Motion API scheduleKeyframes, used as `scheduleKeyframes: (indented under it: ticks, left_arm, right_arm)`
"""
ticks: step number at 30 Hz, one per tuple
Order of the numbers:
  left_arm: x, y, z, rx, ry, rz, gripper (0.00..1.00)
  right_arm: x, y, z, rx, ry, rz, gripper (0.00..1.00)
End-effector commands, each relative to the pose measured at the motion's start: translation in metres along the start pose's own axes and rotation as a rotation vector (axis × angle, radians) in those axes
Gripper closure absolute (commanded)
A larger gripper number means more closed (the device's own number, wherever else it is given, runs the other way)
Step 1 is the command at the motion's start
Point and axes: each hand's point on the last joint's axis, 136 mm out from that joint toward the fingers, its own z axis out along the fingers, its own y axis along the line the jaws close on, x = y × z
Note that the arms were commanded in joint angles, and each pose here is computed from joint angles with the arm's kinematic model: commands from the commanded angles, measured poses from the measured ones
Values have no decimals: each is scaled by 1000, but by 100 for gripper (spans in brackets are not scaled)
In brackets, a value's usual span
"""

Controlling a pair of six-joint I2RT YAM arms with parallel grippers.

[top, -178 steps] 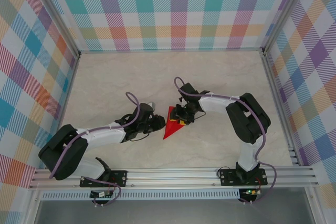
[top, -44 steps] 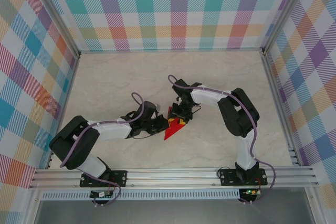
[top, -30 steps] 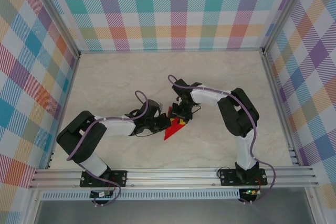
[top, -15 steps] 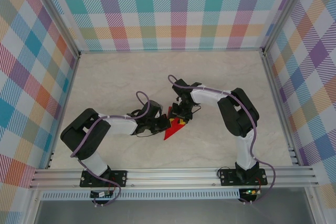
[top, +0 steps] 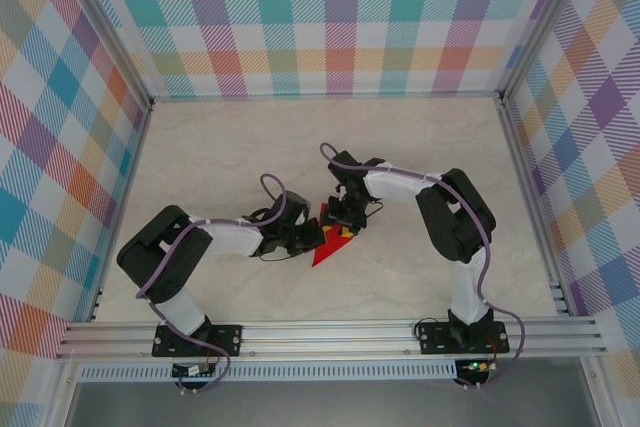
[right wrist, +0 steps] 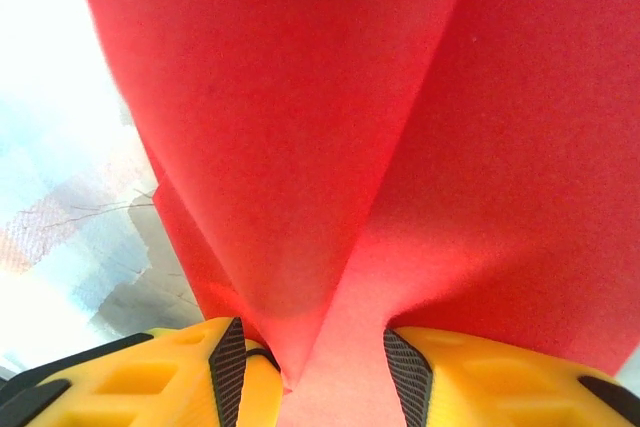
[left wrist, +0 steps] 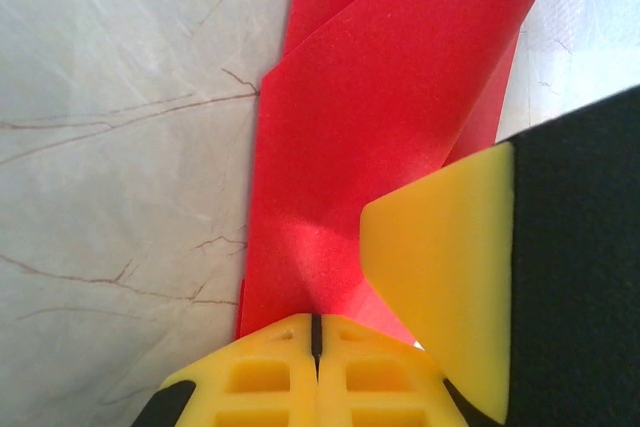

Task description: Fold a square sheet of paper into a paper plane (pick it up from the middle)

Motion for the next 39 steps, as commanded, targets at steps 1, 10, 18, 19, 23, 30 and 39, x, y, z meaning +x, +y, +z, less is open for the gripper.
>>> scheduleKeyframes:
  ticks: [1,10,18,19,23,30,39]
  left_arm:
    - [14,32,4,-104,57,-14,99]
    - [22,42,5,-130,83,-8,100]
    - [21,42,4,-138,86,0,100]
    - [21,42,3,-139,86,0,100]
    - [21,42,3,-141,86,-2,100]
    - [22,41,3,-138,88,0,100]
    - [22,49,1,-179,86,-15,100]
  right_arm:
    - [6,-42,16,172,-11,13,52]
    - [-8,3,-62,-73,-266,-102,52]
    - [2,21,-46,-243,-213,-171,81]
    - [3,24,-44,-258,-203,-177,84]
    - [4,28,-31,-291,-163,-187,90]
    - [6,27,-12,-315,-106,-195,93]
    - [5,7,12,-234,-65,-174,94]
